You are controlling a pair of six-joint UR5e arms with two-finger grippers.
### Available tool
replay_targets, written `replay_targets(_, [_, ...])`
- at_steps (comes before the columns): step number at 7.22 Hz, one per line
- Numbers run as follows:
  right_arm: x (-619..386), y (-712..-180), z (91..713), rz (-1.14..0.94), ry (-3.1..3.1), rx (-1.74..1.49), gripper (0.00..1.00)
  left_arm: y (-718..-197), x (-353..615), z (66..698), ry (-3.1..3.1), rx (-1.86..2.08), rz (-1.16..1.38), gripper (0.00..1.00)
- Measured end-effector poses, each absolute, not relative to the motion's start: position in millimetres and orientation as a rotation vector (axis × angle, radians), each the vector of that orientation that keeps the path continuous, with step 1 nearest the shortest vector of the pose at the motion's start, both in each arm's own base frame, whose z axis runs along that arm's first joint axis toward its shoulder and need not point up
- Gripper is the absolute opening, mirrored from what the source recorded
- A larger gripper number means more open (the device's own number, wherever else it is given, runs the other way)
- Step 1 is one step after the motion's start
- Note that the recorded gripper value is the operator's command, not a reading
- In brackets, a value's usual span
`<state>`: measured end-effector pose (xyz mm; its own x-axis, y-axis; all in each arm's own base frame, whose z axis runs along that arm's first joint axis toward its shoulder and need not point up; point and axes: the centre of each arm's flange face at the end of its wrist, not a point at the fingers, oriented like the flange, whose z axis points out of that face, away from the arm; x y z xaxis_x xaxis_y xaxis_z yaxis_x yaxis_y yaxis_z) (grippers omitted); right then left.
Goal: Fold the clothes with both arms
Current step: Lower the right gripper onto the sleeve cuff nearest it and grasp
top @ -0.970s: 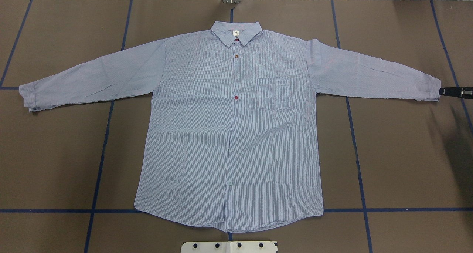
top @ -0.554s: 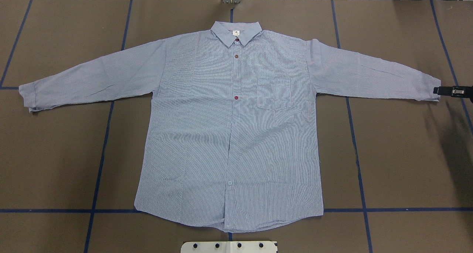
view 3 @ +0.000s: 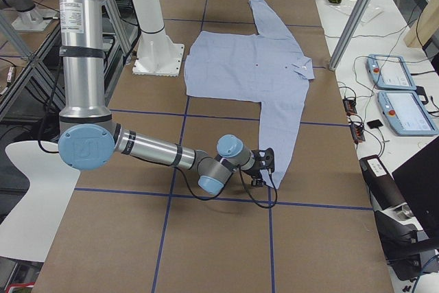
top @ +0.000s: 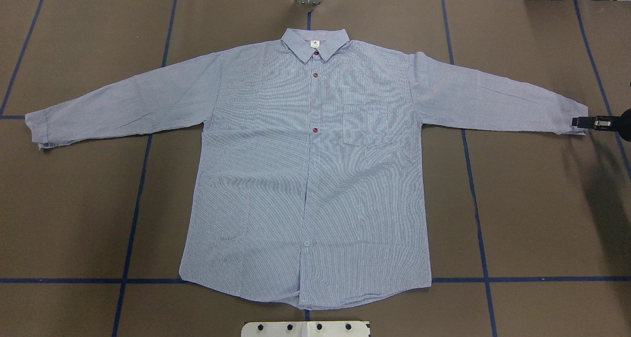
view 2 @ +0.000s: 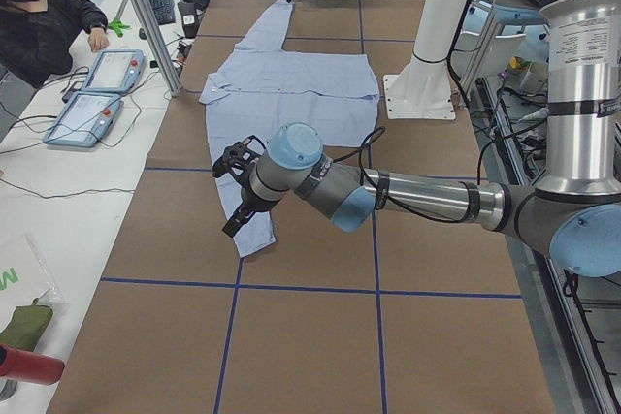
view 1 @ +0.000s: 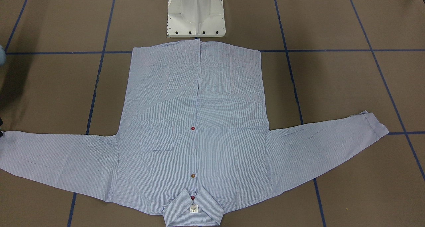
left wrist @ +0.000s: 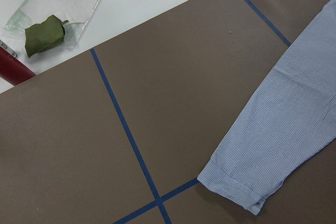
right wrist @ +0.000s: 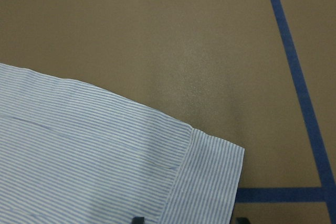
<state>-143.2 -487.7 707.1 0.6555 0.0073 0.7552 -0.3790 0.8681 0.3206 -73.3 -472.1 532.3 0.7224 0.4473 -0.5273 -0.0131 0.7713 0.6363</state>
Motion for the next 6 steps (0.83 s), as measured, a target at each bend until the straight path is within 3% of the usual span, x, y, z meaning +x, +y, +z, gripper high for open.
replay_targets(1, [-145.7, -487.1, 707.8, 0.226, -0.832, 0.483, 0.49, -472.1, -73.3, 532.3, 0.728, 0.651, 0.275, 1.0])
replay_targets(2, [-148.3, -486.8, 707.9, 0.227, -0.831, 0.482, 0.31, -472.1, -73.3, 532.3, 0.728, 0.651, 0.275, 1.0])
replay_targets(3, [-150.7, -486.5, 707.5, 0.232, -0.834, 0.479, 0.0, -472.1, -73.3, 532.3, 0.727, 0.651, 0.276, 1.0])
replay_targets(6, [-155.2, -487.0, 697.8, 0.24, -0.856, 0.48, 0.0, -471.6, -73.3, 533.1, 0.727, 0.65, 0.276, 1.0])
